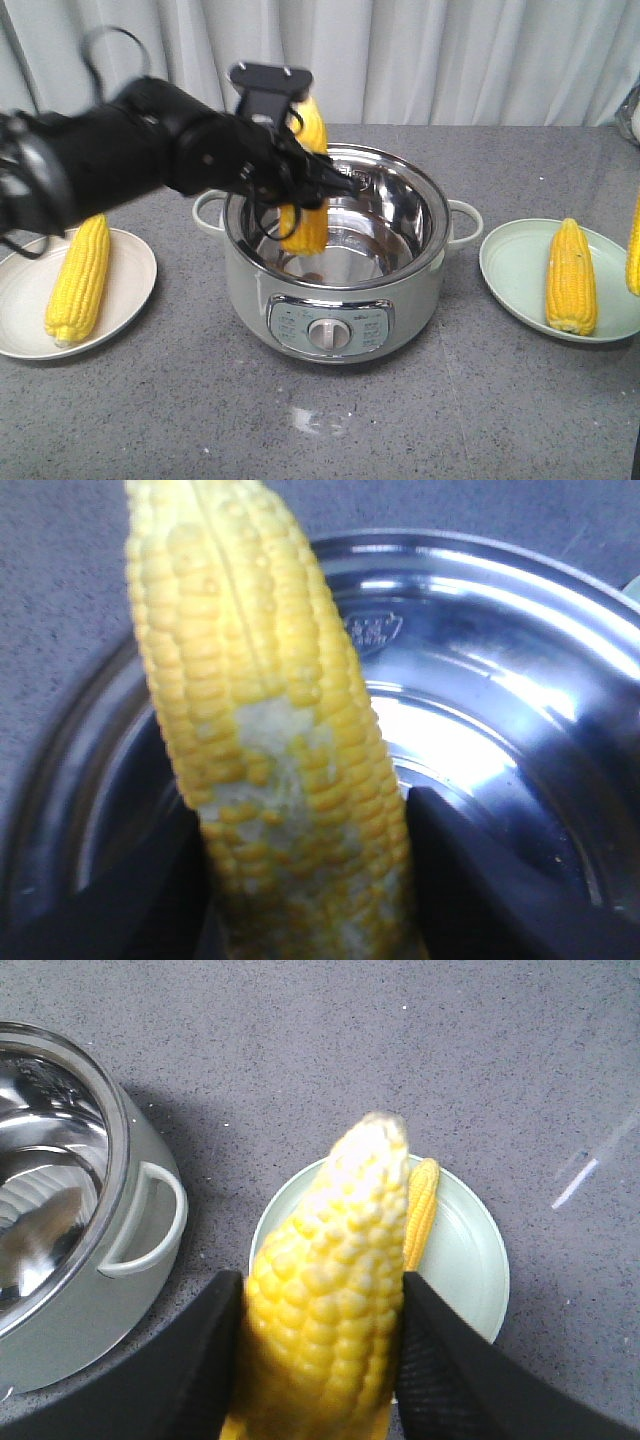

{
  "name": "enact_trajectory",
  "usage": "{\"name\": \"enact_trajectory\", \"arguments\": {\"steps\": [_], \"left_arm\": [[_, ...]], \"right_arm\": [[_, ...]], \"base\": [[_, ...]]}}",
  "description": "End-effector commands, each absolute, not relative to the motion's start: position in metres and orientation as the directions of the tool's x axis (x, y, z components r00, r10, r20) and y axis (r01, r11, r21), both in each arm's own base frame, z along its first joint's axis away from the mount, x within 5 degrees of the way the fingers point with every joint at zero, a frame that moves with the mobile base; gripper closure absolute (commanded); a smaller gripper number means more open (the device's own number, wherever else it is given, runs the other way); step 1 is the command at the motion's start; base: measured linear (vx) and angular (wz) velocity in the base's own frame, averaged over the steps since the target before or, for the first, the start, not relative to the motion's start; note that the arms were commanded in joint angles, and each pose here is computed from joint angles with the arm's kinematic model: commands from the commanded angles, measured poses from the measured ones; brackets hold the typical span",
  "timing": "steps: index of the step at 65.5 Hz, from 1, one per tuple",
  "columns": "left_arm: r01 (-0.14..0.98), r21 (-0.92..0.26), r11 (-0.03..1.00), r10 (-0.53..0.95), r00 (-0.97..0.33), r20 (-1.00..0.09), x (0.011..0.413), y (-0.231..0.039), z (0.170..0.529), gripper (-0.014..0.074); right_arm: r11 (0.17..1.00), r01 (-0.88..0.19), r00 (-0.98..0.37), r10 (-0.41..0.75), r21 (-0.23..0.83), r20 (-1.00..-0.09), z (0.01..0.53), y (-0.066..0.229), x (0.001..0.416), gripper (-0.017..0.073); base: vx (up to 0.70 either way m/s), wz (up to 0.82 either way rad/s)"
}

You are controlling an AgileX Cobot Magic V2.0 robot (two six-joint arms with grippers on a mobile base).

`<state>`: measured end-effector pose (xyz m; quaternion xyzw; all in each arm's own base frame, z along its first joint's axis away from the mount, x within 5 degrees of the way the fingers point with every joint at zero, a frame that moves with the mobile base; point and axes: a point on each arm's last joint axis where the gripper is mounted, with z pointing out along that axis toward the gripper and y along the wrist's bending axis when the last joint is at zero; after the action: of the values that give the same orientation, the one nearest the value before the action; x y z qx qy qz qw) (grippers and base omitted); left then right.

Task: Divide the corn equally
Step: 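Lift the last cob up out of the pot with the left gripper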

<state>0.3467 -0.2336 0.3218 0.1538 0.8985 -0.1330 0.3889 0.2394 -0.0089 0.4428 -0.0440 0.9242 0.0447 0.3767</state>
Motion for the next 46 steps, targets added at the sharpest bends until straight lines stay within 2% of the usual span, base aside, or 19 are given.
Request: {"name": "enact_trajectory", "arguments": {"steps": [1,13,27,46], "left_arm": [[0.365,-0.161,0.917,0.071,-0.546,-0.834,0.33,-0.207,0.385,0.0503],[0.268,-0.166,0.949,0.004,-0.535,-0.845,0.312,-0.156,0.424,0.0501],[0.118,-0.111,0.987,-0.027,-0.554,-0.832,0.291,-0.1,0.447,0.0501],[-0.021,-0.011,1.0,-0.02,-0.553,-0.833,0.26,-0.057,0.468,0.0501]], "right_arm": [[0.993,-0.11,-0.633,-0.039,0.039,-0.773,0.46,-0.009,0.234,0.0479],[0.993,-0.109,-0.633,-0.039,0.039,-0.773,0.46,-0.009,0.234,0.0479],[0.993,-0.11,-0.633,-0.039,0.039,-0.773,0.46,-0.009,0.234,0.0479],[0.993,-0.11,-0.634,-0.04,0.039,-0.772,0.459,-0.009,0.234,0.0479]], "base": [[0.0,0.0],[0.0,0.0],[0.0,0.0],[0.0,0.0]]}}
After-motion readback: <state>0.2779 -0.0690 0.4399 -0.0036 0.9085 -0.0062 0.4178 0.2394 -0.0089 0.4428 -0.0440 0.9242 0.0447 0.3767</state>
